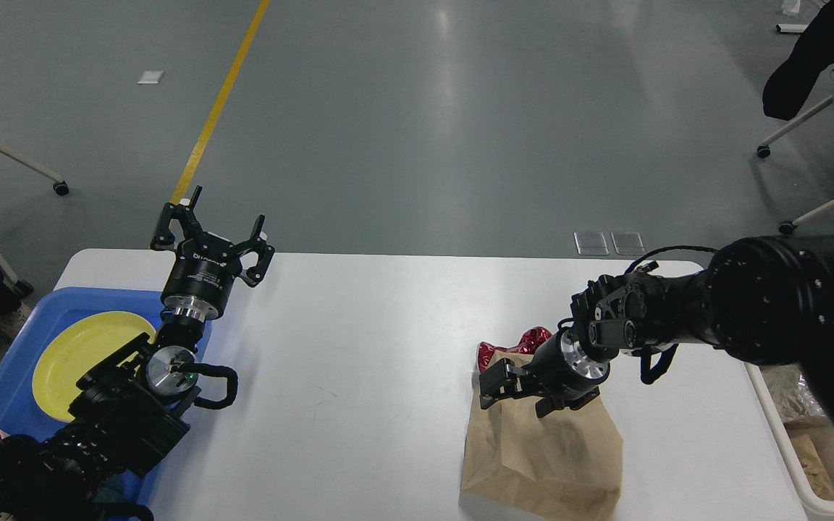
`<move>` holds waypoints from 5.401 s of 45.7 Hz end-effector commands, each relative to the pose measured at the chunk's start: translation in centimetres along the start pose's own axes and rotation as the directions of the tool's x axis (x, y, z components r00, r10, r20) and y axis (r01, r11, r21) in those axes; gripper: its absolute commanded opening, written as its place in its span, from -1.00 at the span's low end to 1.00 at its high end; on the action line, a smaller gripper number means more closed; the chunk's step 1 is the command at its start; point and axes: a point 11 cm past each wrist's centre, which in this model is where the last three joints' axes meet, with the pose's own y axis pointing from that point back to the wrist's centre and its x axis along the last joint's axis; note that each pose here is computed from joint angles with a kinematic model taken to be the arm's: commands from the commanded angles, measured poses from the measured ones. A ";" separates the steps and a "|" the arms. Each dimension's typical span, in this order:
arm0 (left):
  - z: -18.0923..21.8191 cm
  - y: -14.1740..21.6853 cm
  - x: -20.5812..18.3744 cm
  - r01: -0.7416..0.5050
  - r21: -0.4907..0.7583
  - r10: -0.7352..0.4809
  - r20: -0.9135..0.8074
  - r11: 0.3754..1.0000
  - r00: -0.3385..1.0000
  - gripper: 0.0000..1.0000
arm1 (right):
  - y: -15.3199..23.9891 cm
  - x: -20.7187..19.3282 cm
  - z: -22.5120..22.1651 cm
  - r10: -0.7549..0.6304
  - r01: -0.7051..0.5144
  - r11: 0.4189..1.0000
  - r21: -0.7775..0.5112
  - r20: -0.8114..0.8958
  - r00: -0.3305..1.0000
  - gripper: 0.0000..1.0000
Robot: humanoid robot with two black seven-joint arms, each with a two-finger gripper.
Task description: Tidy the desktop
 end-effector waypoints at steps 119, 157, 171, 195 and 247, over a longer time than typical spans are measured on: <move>0.0 0.0 0.0 0.000 0.000 0.000 0.000 1.000 1.000 0.93 | 32.7 4.4 33.1 0.834 -0.712 0.432 -0.553 -0.054 0.549 -1.00; 0.0 0.0 0.0 0.000 0.000 0.000 0.000 1.000 1.000 0.93 | 22.1 -2.6 38.8 0.923 -0.762 0.296 -0.576 -0.031 0.383 0.99; 0.0 0.0 0.0 0.000 0.000 0.000 0.000 1.000 1.000 0.93 | 20.6 -3.3 38.6 0.906 -0.738 0.353 -0.575 0.012 0.423 1.00; 0.0 0.0 0.0 0.000 0.000 0.000 0.000 1.000 1.000 0.93 | 26.7 7.1 29.2 0.954 -0.878 0.297 -0.375 0.085 0.286 1.00; 0.0 0.0 0.0 -0.001 0.000 0.001 0.001 1.000 1.000 0.93 | 19.1 17.0 -12.1 0.706 -0.757 0.621 0.202 0.277 0.652 1.00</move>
